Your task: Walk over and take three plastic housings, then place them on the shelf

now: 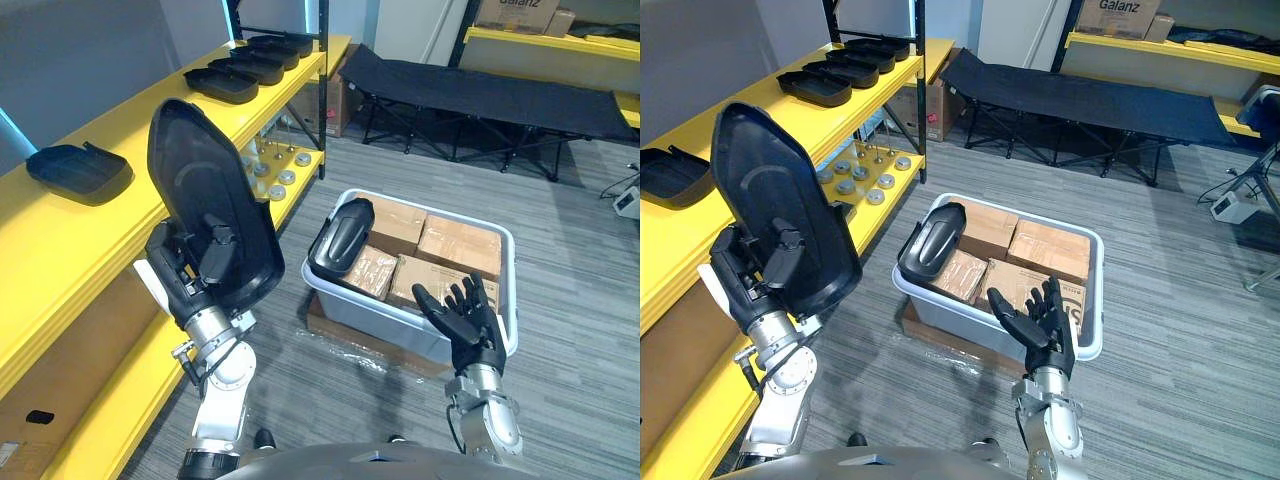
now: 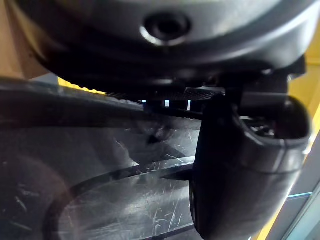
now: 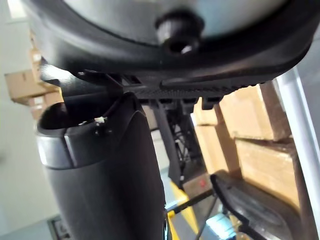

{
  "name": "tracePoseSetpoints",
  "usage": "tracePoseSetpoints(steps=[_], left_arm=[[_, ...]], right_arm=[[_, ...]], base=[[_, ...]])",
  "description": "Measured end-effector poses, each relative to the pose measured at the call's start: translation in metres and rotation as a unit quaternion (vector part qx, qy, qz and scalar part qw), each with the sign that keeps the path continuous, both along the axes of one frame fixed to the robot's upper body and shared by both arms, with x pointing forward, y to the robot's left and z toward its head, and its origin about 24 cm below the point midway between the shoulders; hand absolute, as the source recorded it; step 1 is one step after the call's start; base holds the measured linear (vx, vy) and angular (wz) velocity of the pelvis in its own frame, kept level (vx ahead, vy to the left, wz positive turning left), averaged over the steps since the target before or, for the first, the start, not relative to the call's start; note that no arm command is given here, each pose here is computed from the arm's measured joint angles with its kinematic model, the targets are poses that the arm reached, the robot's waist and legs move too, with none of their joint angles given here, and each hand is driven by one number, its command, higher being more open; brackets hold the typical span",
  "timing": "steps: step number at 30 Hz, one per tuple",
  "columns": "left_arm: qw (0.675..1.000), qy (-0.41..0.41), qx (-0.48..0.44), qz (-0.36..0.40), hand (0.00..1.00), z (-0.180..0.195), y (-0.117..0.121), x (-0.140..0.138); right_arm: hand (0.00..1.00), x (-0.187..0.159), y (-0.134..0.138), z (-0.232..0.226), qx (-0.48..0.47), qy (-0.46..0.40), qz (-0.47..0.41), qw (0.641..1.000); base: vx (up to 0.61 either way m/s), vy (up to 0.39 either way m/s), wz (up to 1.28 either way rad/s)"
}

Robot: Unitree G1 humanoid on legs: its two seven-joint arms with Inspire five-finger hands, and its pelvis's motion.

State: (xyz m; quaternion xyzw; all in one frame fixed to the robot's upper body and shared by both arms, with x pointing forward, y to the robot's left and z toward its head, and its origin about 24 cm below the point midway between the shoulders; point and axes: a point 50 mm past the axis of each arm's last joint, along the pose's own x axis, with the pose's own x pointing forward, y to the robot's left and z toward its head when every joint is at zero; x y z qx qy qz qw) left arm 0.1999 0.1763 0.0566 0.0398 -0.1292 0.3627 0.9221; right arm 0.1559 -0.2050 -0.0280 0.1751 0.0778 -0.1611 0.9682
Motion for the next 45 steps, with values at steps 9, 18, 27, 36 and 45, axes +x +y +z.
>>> tracePoseSetpoints(steps=[9, 18, 27, 36, 45], left_arm=[[0.997, -0.052, 0.008, 0.057, 0.00, 0.026, 0.033, -0.036], [0.987, -0.114, -0.078, 0.082, 0.00, 0.034, 0.069, -0.079], [0.986, -0.135, -0.100, -0.001, 0.00, 0.036, 0.064, -0.066], [0.982, -0.123, -0.062, -0.132, 0.00, 0.038, 0.045, -0.030], [0.967, -0.130, -0.054, -0.212, 0.00, 0.043, 0.023, -0.016]], right_arm=[[1.00, 0.026, 0.035, 0.001, -0.009, -0.020, 0.105, 0.994], [1.00, 0.060, 0.066, 0.025, -0.037, -0.079, 0.173, 0.981], [1.00, 0.061, 0.062, 0.027, -0.060, -0.079, 0.171, 0.980], [1.00, 0.056, 0.055, 0.031, -0.083, -0.087, 0.163, 0.979], [1.00, 0.058, 0.049, 0.044, -0.094, -0.122, 0.157, 0.975]], base=[[-0.01, -0.020, 0.51], [-0.01, -0.013, 0.29], [-0.03, 0.018, 0.42], [-0.01, -0.005, 0.71], [-0.02, -0.019, 0.04]])
